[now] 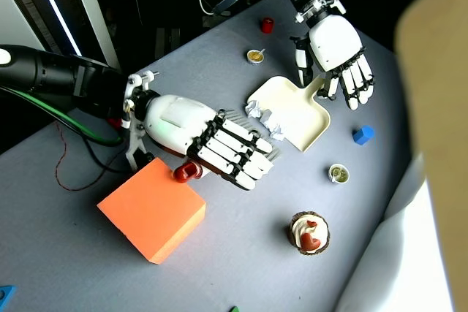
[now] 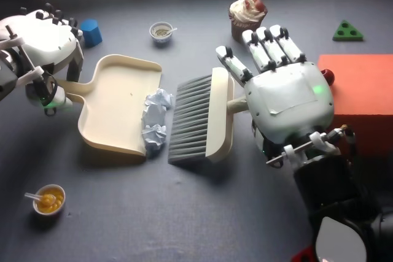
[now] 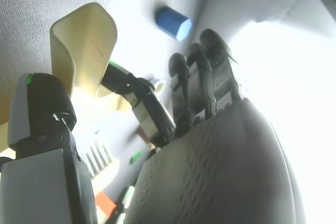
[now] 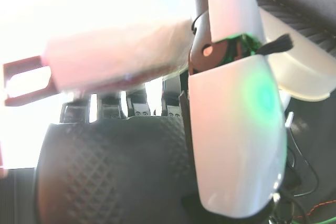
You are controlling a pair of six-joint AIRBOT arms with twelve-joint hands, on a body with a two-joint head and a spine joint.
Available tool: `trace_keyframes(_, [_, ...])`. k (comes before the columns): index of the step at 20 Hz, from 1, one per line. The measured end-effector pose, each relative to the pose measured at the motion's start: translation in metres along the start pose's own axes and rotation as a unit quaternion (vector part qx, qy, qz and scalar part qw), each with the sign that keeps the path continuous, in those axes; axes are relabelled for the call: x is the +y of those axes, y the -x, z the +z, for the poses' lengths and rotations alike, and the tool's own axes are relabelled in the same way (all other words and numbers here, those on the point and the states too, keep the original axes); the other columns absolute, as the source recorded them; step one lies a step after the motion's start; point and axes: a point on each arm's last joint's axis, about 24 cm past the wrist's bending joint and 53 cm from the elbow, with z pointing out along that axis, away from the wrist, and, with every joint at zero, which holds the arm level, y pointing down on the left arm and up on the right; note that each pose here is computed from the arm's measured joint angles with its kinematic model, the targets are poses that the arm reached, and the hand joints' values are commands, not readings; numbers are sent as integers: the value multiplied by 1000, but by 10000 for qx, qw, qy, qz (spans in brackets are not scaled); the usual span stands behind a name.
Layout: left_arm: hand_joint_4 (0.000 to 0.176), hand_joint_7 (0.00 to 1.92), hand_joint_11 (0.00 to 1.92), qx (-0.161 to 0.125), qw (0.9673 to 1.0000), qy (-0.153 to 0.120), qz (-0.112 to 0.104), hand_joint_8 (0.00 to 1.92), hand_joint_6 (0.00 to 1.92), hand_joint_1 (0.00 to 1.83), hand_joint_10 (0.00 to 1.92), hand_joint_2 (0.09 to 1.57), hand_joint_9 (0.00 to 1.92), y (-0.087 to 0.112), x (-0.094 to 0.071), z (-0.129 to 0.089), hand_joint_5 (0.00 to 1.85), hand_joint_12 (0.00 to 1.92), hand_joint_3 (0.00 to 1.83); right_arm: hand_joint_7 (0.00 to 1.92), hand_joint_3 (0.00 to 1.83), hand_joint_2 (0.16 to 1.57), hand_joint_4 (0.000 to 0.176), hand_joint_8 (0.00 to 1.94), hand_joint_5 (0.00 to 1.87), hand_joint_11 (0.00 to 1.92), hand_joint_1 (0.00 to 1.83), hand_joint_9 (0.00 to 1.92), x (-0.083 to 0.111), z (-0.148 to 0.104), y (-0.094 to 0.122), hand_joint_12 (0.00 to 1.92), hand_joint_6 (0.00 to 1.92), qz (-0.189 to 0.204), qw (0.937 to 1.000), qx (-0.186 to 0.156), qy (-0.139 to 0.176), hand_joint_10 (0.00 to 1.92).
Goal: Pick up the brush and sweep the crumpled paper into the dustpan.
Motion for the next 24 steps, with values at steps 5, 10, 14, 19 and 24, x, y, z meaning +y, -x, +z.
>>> trace_keyframes(5, [16, 260, 5, 43, 10000, 53, -13, 3, 853, 1098, 3, 1081, 151, -3, 6, -4, 1059, 374, 0, 270, 3, 1009, 0, 8, 346, 340, 1255, 286, 5, 2, -3, 54, 9, 28, 9999, -92, 67, 11])
trace_keyframes(10, [1, 303, 17, 5, 9999, 113, -44, 6, 876, 1100, 7, 1087, 187, -3, 11, -5, 1045, 341, 0, 1066, 2, 1039, 0, 612, 895, 596, 1343, 1032, 10, 0, -4, 932, 19, -28, 9997, -154, 192, 75])
trace_keyframes(14, [0, 296, 0, -7, 9999, 104, -57, 3, 892, 1098, 3, 1091, 172, -3, 9, -6, 1034, 372, 1, 749, 0, 958, 0, 1670, 951, 420, 1222, 627, 9, -2, -2, 1749, 1281, -4, 9995, -214, 216, 1790])
trace_keyframes(19, [0, 276, 23, -17, 9999, 110, -64, 1, 917, 1094, 2, 1098, 151, -2, 9, -6, 1020, 336, 0, 1063, 7, 1017, 58, 1941, 1151, 1080, 1411, 1092, 12, -2, -2, 1921, 1921, -28, 9992, -234, 312, 1921])
trace_keyframes(24, [10, 310, 24, -65, 9999, 128, -68, 2, 924, 1088, 2, 1099, 181, 0, 10, -6, 1016, 425, 1, 1172, 5, 1081, 0, 1941, 1234, 1213, 1461, 1221, 10, -3, 6, 1921, 1921, -295, 9970, -296, 653, 1921])
